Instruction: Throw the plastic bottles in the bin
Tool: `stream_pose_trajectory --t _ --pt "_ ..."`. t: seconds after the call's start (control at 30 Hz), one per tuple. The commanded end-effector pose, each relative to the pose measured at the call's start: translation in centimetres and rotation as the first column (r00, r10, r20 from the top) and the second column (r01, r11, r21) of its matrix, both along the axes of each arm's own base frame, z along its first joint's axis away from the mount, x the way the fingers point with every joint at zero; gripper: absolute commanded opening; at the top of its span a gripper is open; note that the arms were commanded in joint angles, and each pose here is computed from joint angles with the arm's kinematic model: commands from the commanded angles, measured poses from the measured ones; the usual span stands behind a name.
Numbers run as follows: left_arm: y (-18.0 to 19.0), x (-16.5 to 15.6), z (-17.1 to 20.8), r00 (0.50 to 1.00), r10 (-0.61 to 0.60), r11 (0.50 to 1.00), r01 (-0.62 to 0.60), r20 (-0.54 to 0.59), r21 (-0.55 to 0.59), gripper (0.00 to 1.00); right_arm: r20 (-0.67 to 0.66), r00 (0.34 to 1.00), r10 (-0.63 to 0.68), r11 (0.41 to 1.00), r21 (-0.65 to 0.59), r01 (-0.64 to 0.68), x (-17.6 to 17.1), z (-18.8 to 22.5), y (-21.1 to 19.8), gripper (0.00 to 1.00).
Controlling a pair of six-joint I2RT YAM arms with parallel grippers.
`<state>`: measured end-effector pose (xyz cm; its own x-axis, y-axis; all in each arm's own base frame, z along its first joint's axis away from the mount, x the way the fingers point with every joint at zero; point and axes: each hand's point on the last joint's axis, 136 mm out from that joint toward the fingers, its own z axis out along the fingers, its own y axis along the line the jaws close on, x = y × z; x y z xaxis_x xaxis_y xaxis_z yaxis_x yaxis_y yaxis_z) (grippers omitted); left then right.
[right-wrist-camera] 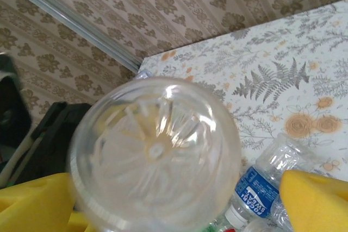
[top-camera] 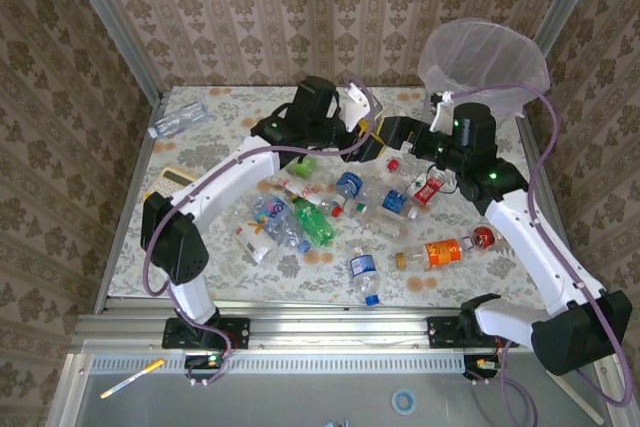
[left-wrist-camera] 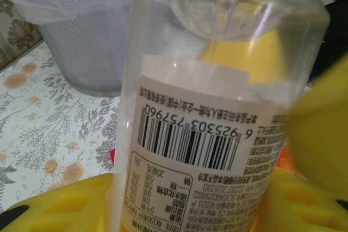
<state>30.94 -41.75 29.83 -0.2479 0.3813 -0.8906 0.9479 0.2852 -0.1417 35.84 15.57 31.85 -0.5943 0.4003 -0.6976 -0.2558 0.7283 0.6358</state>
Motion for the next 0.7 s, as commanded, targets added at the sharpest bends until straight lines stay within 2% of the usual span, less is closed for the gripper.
stream_pose_trajectory --t 0.0,0.27,0.57,0.67 --pt "-0.1 -1.6 3.2 0.996 -0.047 0.996 0.052 0.071 -0.077 0.45 0.029 1.000 -0.001 0.999 0.039 0.000 0.8 1.7 0.3 0.96" --pt "-0.7 -2.7 3.0 0.994 -0.091 0.992 0.097 0.066 -0.085 0.45 0.012 1.000 -0.006 0.999 0.052 0.005 1.5 1.0 0.4 0.88" --pt "-1.2 -2.7 2.8 0.993 -0.104 0.989 0.110 0.059 -0.095 0.47 -0.009 1.000 -0.005 0.999 0.048 0.005 1.1 0.8 0.4 0.61" --pt "-1.2 -2.3 2.6 0.994 -0.090 0.993 0.094 0.061 -0.076 0.52 -0.014 1.000 -0.001 0.999 0.050 0.002 0.9 0.9 0.4 0.52"
